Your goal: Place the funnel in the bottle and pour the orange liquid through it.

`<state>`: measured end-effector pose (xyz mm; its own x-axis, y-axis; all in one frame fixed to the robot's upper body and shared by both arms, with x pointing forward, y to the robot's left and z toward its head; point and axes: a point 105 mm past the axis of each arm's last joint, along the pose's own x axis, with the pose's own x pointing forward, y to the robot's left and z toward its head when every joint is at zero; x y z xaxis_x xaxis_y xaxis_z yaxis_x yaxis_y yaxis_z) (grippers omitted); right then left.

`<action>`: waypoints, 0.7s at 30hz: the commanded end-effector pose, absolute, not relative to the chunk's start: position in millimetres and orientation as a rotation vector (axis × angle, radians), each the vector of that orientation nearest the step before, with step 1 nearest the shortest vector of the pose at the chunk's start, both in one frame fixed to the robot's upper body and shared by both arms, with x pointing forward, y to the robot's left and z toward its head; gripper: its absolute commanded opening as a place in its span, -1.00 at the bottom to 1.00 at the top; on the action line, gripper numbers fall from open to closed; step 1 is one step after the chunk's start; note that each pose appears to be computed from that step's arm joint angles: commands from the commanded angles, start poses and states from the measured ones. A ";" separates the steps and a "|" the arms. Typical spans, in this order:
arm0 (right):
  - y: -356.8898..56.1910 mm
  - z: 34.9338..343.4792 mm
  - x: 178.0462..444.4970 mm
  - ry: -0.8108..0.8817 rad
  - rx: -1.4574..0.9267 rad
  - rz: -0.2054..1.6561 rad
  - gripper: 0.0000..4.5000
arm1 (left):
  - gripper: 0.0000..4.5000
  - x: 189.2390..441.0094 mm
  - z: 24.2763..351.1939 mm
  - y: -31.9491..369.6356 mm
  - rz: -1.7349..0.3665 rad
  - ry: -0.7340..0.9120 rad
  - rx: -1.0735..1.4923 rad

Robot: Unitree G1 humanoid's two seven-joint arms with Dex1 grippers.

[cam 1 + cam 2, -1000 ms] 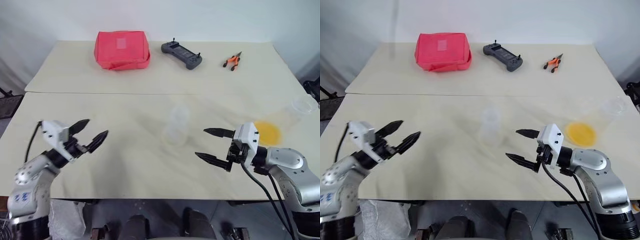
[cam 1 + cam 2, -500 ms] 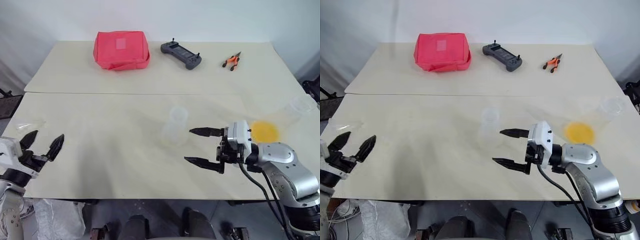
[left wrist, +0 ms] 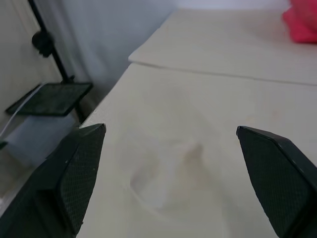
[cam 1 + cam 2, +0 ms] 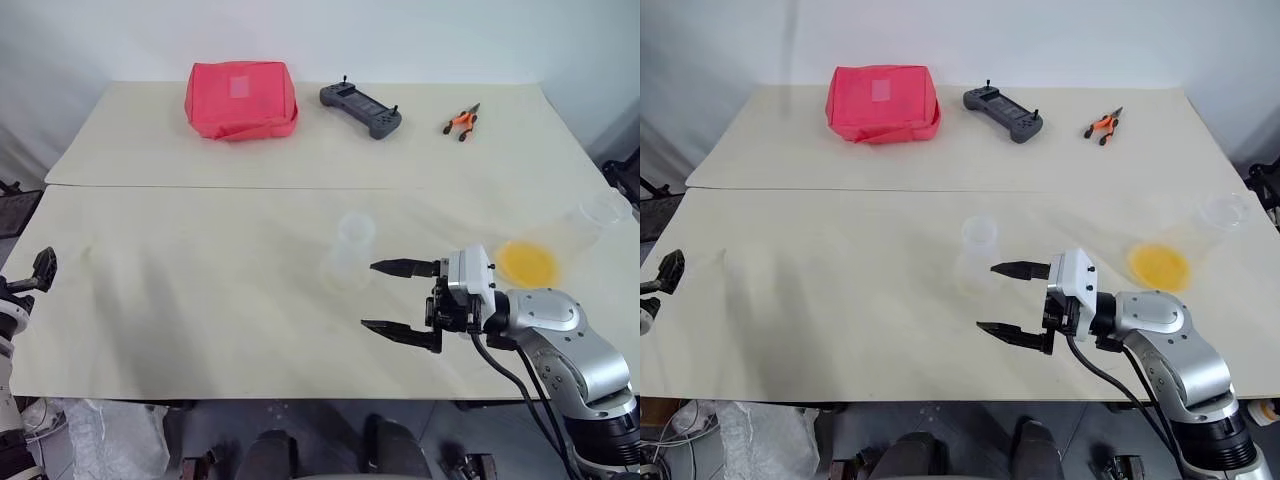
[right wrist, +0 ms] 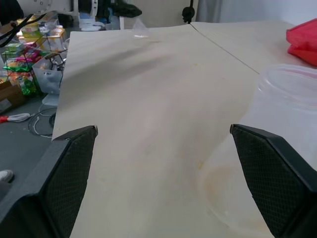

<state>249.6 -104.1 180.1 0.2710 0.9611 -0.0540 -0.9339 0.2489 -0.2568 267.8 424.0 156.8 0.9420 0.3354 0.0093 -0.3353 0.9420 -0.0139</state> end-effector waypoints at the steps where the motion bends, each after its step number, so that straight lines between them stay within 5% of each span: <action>1: -104.1 185.0 246.8 -0.157 -0.274 1.287 1.00 | 1.00 271.0 161.5 427.6 0.353 -0.007 0.002; 12: -103.6 191.9 249.5 -0.159 -0.298 1.264 1.00 | 1.00 296.2 131.7 407.5 0.244 0.095 -0.025; 21: -106.1 194.0 251.5 -0.149 -0.313 1.244 1.00 | 1.00 293.3 133.5 404.6 0.242 0.067 -0.013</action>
<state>256.3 -107.7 180.8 0.3262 0.9424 -0.0740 -0.9188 0.2978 -0.2590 297.7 400.8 120.1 0.9671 0.2239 -0.1209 -0.2292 0.9729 -0.0316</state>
